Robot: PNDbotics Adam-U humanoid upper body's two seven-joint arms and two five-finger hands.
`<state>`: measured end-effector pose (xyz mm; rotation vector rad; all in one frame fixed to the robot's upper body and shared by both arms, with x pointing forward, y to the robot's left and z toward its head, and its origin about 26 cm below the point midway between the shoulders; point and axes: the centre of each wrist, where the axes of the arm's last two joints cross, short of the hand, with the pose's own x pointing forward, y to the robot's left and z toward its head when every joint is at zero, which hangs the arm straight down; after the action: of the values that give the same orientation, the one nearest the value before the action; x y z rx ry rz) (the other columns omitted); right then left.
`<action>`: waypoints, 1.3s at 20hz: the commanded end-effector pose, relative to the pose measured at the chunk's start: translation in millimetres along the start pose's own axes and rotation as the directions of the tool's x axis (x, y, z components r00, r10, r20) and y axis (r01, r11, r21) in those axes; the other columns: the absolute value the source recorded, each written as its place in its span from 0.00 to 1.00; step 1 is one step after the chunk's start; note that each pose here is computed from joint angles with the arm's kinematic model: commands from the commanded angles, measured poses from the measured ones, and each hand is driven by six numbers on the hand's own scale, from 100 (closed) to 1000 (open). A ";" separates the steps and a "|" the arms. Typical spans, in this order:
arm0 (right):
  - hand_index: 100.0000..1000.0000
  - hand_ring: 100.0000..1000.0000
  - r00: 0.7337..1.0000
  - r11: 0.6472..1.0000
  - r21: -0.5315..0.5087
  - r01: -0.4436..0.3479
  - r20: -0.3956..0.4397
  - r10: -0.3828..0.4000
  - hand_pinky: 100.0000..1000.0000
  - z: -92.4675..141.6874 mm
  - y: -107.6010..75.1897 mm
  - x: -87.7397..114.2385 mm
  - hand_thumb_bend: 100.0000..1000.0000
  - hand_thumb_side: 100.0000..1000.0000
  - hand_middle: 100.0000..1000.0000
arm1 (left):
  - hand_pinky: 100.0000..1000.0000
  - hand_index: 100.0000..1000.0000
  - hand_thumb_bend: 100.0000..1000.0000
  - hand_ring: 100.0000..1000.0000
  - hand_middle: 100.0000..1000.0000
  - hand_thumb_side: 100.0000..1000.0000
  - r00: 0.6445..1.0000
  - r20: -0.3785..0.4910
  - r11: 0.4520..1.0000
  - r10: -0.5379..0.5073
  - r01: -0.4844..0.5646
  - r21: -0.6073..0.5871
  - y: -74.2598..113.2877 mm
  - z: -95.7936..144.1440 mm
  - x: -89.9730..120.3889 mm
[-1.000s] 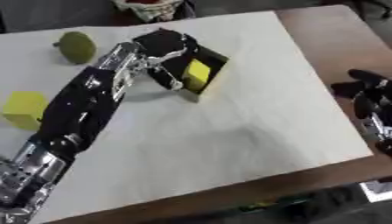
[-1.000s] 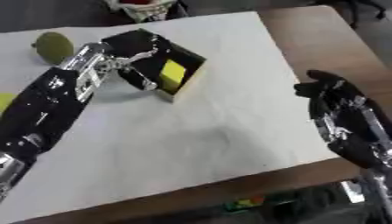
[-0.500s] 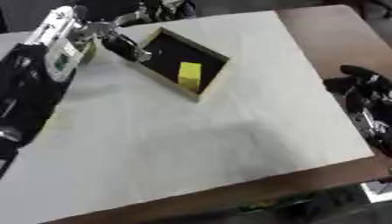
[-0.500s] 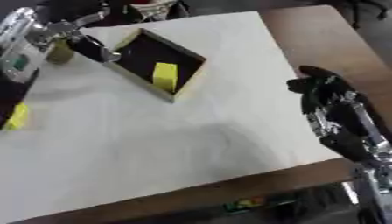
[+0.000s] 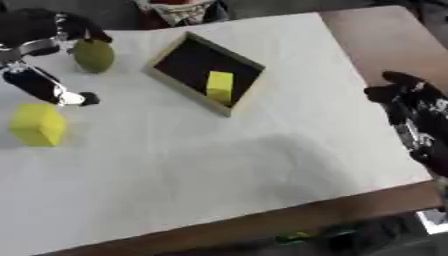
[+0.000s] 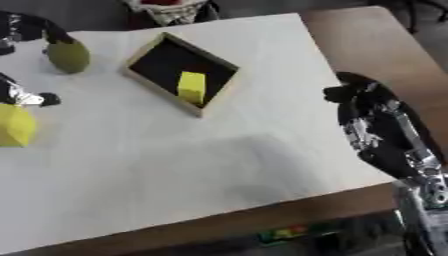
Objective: Pick up objects on the table and place them in the box.
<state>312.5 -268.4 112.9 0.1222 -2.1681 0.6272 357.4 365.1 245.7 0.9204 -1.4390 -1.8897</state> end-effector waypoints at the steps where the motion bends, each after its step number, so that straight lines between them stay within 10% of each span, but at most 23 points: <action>1: 0.87 0.79 0.999 0.999 0.000 -0.034 0.003 0.034 0.84 -0.7 -8.1 3.7 0.00 0.41 0.59 | 0.84 0.92 0.63 0.77 0.83 0.52 0.997 -0.065 0.997 -0.037 0.033 -0.067 10.0 24.1 -21.2; 13: 0.87 0.79 0.999 0.999 -0.001 -0.035 -0.003 0.035 0.84 0.4 -8.4 2.6 0.00 0.41 0.59 | 0.85 0.92 0.70 0.79 0.85 0.48 0.972 -0.236 0.958 -0.016 -0.052 -0.281 -37.9 43.9 -77.0; 26: 0.87 0.79 0.999 0.999 -0.001 -0.033 -0.003 0.033 0.84 0.4 -8.0 2.2 0.00 0.41 0.60 | 0.83 0.92 0.65 0.78 0.83 0.44 0.964 -0.266 0.953 -0.008 -0.073 -0.293 -59.9 41.1 -88.0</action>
<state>312.8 -269.6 111.1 0.1099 -2.1598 0.6264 374.3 467.3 194.1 0.9014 -0.9771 -1.8162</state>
